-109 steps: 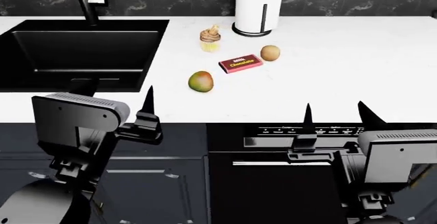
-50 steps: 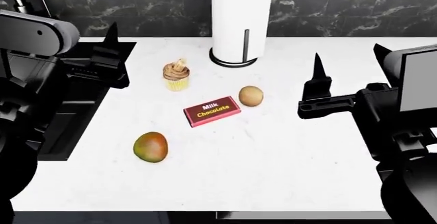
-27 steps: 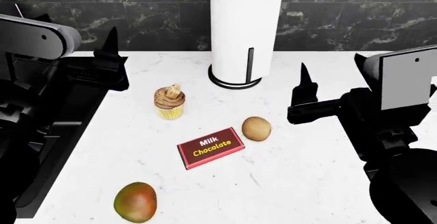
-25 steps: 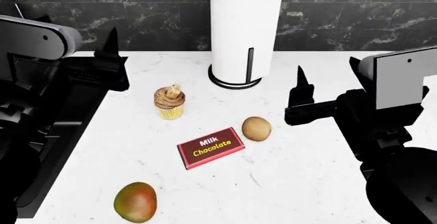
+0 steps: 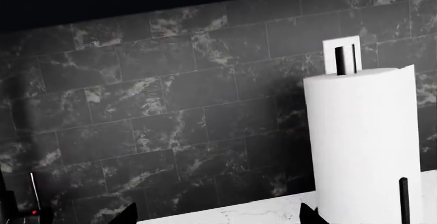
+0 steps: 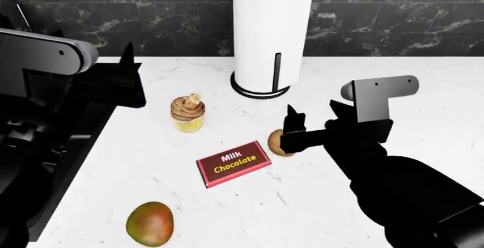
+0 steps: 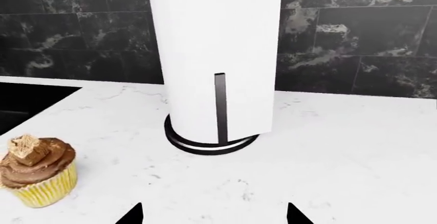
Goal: Pick up the fruits and vegetables and place them in the sink. Turn on the sink faucet to wash them. Then turn the sink off and put them in the tray.
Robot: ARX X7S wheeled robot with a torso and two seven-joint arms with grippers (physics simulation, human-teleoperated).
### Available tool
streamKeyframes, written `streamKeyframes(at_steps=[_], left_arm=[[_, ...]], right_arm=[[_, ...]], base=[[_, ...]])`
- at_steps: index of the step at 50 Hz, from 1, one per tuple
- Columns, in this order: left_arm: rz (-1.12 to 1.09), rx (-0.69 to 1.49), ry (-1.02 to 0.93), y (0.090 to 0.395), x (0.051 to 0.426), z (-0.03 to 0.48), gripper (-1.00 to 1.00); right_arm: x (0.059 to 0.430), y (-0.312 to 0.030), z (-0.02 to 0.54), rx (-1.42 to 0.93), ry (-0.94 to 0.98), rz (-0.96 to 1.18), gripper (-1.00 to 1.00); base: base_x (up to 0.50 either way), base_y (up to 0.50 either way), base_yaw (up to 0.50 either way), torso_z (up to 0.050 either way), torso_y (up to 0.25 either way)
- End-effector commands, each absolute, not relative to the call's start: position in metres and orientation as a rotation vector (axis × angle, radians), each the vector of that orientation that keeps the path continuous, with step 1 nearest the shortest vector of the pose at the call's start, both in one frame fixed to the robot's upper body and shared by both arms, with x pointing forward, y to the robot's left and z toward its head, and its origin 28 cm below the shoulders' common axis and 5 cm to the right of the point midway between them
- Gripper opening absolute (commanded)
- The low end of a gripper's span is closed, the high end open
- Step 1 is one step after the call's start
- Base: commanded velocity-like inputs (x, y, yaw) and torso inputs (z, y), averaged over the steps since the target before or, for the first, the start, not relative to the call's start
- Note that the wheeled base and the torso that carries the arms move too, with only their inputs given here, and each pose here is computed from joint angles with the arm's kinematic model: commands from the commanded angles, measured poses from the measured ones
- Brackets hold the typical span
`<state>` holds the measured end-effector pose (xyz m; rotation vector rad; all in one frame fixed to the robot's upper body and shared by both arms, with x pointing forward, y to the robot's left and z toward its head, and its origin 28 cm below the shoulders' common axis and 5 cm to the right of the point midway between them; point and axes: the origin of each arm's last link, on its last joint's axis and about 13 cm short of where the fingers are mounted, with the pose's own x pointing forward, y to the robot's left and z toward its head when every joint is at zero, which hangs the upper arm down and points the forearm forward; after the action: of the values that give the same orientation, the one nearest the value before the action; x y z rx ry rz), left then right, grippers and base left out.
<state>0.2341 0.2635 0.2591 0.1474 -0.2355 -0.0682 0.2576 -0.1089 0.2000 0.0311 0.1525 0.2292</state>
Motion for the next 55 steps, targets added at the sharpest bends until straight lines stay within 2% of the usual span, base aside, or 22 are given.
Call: streamKeyframes(at_steps=[1, 48, 49, 55], left_arm=[[-0.070, 0.143, -0.222, 0.263, 0.237, 0.255, 1.00], [-0.057, 0.140, -0.210, 0.266, 0.238, 0.247, 1.00], [-0.057, 0.141, -0.210, 0.266, 0.238, 0.248, 1.00], [-0.055, 0.140, -0.211, 0.266, 0.238, 0.247, 1.00]], right_arm=[[0.267, -0.102, 0.183, 0.076, 0.211, 0.256, 1.00], [0.283, -0.086, 0.145, 0.041, 0.329, 0.291, 1.00], [0.282, -0.086, 0.145, 0.040, 0.328, 0.295, -1.00], [0.280, -0.087, 0.148, 0.045, 0.320, 0.298, -1.00]], base=[[0.00, 0.00, 0.00, 0.000, 0.000], [0.00, 0.00, 0.00, 0.000, 0.000], [0.00, 0.00, 0.00, 0.000, 0.000], [0.00, 0.00, 0.00, 0.000, 0.000]])
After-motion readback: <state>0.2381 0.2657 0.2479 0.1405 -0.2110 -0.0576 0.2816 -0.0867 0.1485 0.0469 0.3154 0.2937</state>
